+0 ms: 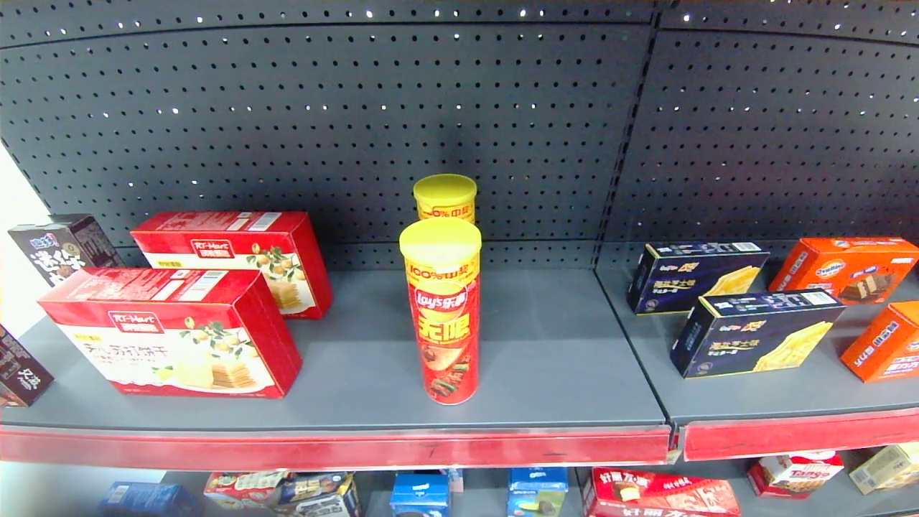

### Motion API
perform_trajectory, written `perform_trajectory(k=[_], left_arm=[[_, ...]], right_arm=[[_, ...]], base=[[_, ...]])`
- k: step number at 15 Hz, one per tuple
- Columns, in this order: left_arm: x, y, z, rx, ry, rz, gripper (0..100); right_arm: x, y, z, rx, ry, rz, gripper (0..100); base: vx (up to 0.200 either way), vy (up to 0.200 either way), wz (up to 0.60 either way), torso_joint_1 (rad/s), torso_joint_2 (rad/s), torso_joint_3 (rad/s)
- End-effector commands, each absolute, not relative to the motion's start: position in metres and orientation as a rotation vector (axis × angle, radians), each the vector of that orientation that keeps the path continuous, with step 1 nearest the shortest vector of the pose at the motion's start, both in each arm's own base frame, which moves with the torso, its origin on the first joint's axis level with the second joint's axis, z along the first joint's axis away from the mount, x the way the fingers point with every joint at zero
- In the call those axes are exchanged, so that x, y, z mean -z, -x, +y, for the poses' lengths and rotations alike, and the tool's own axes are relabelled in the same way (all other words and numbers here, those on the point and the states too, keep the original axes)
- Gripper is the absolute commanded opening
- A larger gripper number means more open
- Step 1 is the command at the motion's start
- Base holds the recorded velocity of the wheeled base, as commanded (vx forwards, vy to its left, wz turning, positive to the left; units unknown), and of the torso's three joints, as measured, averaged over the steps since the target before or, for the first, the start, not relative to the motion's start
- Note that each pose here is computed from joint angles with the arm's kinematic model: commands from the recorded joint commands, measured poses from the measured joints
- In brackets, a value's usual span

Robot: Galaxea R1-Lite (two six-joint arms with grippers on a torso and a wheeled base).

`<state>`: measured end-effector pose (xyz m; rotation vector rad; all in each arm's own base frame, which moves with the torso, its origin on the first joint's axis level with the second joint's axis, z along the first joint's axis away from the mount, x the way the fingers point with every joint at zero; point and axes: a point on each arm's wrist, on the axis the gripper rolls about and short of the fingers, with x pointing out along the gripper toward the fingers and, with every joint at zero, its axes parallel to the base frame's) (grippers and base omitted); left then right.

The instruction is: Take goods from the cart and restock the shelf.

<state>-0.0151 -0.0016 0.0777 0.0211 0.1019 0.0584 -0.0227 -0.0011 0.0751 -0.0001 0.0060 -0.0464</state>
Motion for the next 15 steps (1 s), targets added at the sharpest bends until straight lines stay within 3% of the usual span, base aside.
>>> perform_trajectory(k=[1, 5, 7, 8, 15], left_arm=[[-0.0777, 0.0149, -0.0016, -0.058, -0.021, 0.103, 100], [-0.0777, 0.0149, -0.0016, -0.057, -0.021, 0.103, 100], [-0.0765, 0.0201, 0.0002, 0.054, -0.029, 0.036, 100], [-0.0755, 0.0228, -0.0006, 0.003, -0.025, 0.000, 100], [-0.0753, 0.0228, -0.0003, 0.009, -0.020, 0.001, 100]], right_arm=[[-0.0750, 0.0227, -0.0011, 0.046, 0.000, 0.006, 100], [-0.0750, 0.0227, -0.0011, 0.046, 0.000, 0.006, 100], [-0.0750, 0.0227, -0.0011, 0.046, 0.002, 0.006, 100], [-0.0750, 0.0227, -0.0011, 0.046, 0.002, 0.006, 100], [-0.0750, 0.0227, -0.0011, 0.046, 0.002, 0.006, 100]], base=[[0.000, 0.000, 0.00, 0.000, 0.00, 0.000], [0.000, 0.000, 0.00, 0.000, 0.00, 0.000], [0.000, 0.000, 0.00, 0.000, 0.00, 0.000], [0.000, 0.000, 0.00, 0.000, 0.00, 0.000], [0.000, 0.000, 0.00, 0.000, 0.00, 0.000]])
